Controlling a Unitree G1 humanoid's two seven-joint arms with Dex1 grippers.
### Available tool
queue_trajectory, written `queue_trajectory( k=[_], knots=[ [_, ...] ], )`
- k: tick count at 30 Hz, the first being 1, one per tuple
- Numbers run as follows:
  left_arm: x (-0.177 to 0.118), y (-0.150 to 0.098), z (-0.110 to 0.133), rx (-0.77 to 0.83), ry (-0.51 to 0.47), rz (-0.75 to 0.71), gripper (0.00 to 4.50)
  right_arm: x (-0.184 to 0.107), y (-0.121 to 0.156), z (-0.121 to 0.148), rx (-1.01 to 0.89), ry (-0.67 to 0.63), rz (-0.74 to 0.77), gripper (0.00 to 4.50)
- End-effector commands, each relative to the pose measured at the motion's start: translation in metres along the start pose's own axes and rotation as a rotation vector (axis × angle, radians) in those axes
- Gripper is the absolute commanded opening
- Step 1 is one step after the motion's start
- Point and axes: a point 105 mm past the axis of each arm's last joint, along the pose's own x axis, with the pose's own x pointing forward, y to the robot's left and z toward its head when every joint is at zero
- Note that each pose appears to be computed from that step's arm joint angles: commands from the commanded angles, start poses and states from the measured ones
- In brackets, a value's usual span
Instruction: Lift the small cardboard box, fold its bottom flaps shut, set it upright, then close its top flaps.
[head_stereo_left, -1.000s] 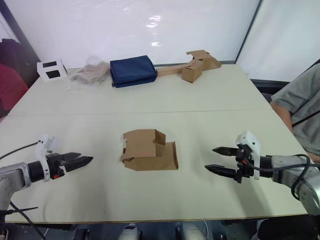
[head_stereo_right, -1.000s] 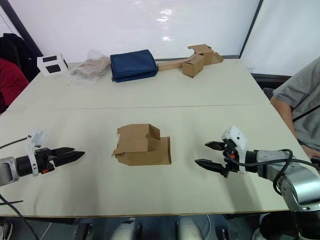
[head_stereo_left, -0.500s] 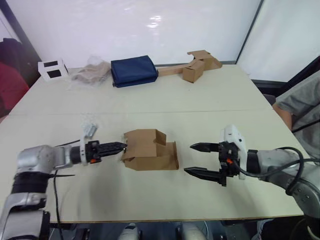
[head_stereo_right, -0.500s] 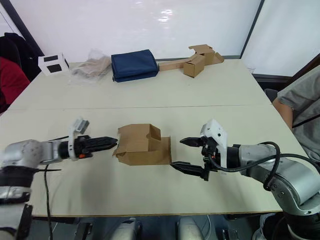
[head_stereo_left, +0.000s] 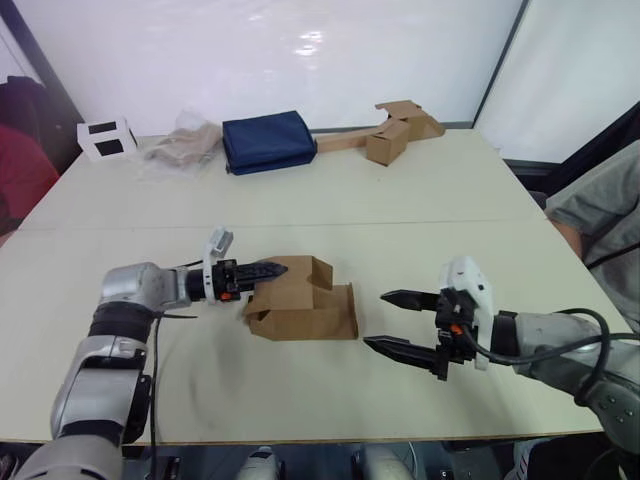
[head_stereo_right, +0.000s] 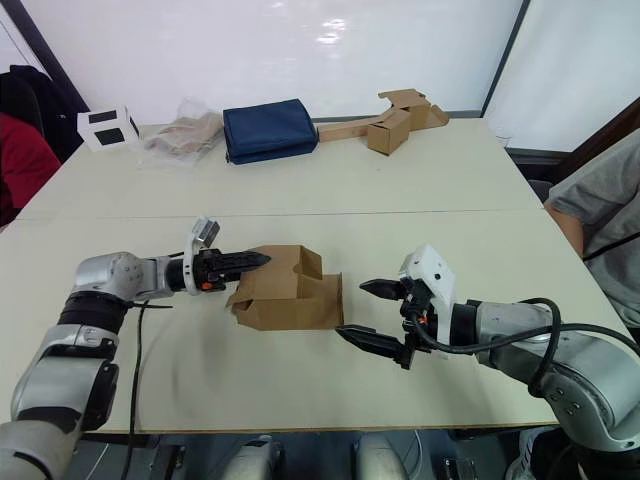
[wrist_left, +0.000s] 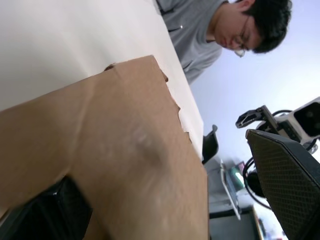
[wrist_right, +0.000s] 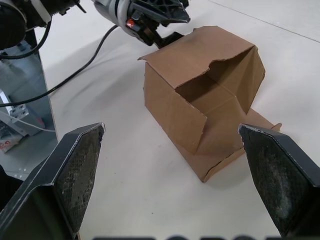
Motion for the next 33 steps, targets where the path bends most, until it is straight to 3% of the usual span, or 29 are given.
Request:
queue_trajectory(
  k=[1, 10, 11, 17, 23, 27, 33],
  knots=[
    [0.001, -0.006, 0.006, 0.024, -0.004, -0.031, 3.83, -0.004, 0.005, 0.010, -0.038, -0.030, -0.004, 4.50],
    [0.005, -0.010, 0.004, 0.014, 0.000, -0.066, 0.18, -0.003, 0.006, 0.007, -0.027, -0.025, -0.010, 4.50],
    [0.005, -0.011, 0.005, 0.015, -0.002, -0.072, 0.04, -0.003, 0.006, 0.007, -0.026, -0.025, -0.008, 4.50],
    [0.003, -0.027, 0.023, 0.116, -0.060, -0.102, 0.04, -0.004, -0.002, 0.015, -0.004, -0.097, -0.035, 4.50],
    [0.001, -0.077, 0.071, 0.395, -0.150, -0.152, 0.04, -0.005, -0.051, 0.061, -0.007, -0.437, -0.278, 4.50],
    [0.000, -0.120, 0.101, 0.581, -0.192, -0.196, 0.00, 0.002, -0.081, 0.097, -0.002, -0.637, -0.435, 3.42],
    [0.000, -0.140, 0.111, 0.686, -0.193, -0.213, 0.00, 0.020, -0.090, 0.124, -0.035, -0.727, -0.461, 1.25]
  ],
)
